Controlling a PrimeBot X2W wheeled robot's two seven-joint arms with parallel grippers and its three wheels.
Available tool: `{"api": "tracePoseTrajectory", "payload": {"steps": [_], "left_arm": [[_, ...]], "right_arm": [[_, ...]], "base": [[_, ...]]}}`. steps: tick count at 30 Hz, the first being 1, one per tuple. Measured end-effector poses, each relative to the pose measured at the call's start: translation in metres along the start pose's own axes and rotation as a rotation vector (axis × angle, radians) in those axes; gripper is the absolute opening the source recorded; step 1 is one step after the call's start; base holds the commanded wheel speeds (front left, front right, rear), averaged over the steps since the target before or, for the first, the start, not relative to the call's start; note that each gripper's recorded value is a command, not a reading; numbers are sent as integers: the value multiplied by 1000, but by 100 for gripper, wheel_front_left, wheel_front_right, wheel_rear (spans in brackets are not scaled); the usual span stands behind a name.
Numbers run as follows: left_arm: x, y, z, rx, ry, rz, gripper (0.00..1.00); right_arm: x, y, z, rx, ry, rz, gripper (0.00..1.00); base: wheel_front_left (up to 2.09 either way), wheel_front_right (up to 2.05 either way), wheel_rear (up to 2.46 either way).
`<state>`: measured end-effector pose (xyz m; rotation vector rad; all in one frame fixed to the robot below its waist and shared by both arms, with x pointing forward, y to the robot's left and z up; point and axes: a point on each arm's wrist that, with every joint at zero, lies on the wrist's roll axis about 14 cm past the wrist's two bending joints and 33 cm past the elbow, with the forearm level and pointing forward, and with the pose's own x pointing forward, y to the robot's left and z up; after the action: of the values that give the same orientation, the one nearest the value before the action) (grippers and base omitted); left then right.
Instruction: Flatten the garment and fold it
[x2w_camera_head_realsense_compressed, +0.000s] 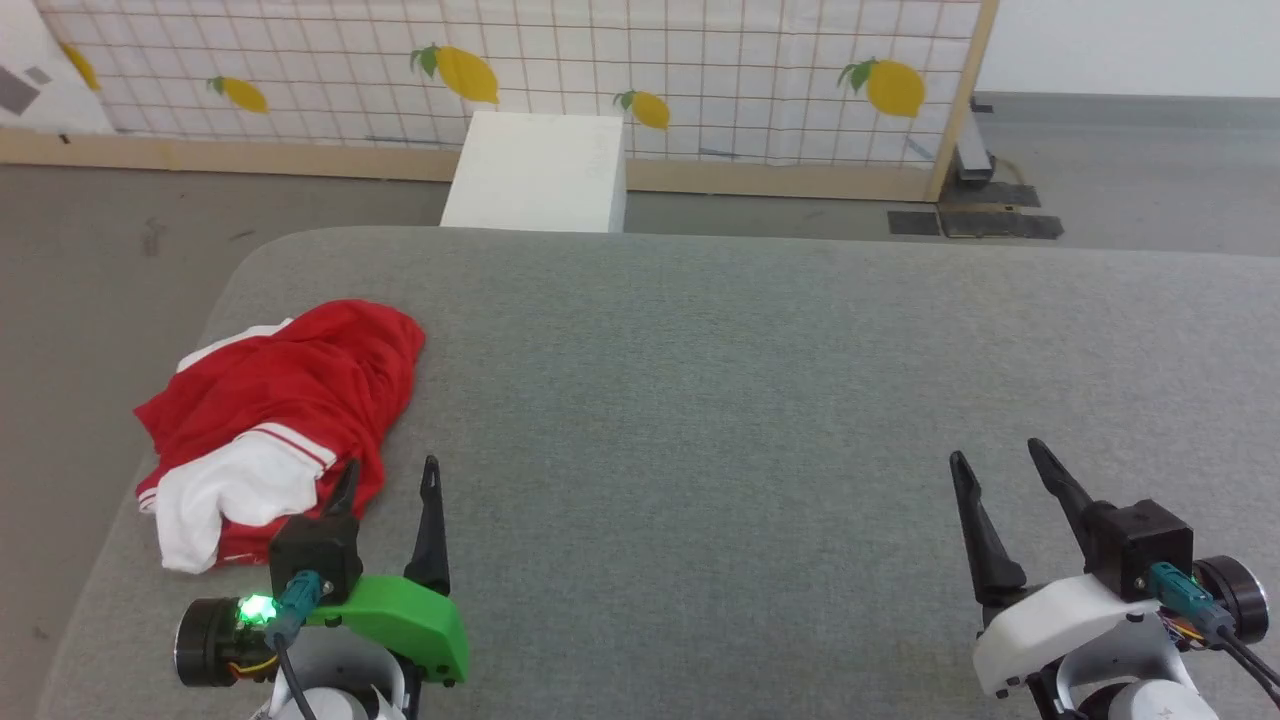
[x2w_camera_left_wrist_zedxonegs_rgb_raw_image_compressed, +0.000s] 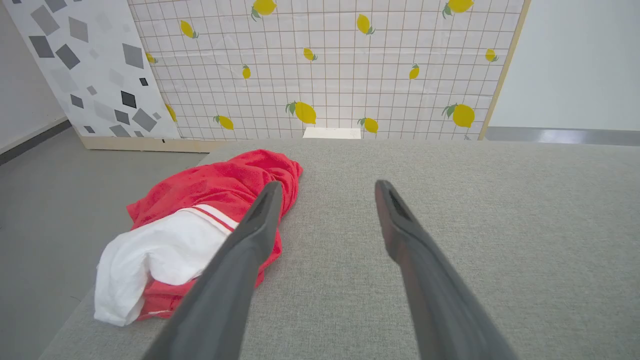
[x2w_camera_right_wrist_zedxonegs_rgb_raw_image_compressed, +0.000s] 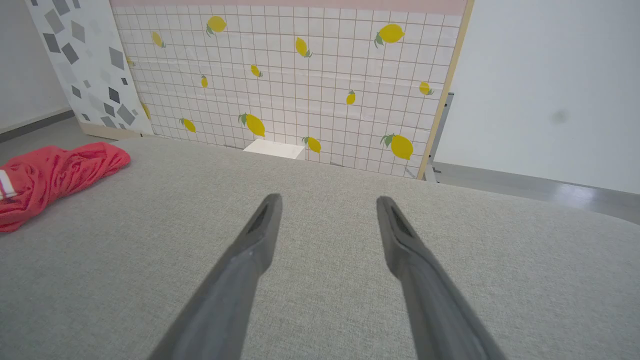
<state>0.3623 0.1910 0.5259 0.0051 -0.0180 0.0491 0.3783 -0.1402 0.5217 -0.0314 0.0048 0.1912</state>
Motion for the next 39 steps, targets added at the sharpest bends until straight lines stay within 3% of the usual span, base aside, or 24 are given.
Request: {"api": "tracePoseTrajectory", "payload": {"steps": [39], "left_arm": [[-56,82,0,-32,-45,292,100]], "right_arm": [[42,82,4,27,-43,247,100]], "base": [[0,0,0]]}}
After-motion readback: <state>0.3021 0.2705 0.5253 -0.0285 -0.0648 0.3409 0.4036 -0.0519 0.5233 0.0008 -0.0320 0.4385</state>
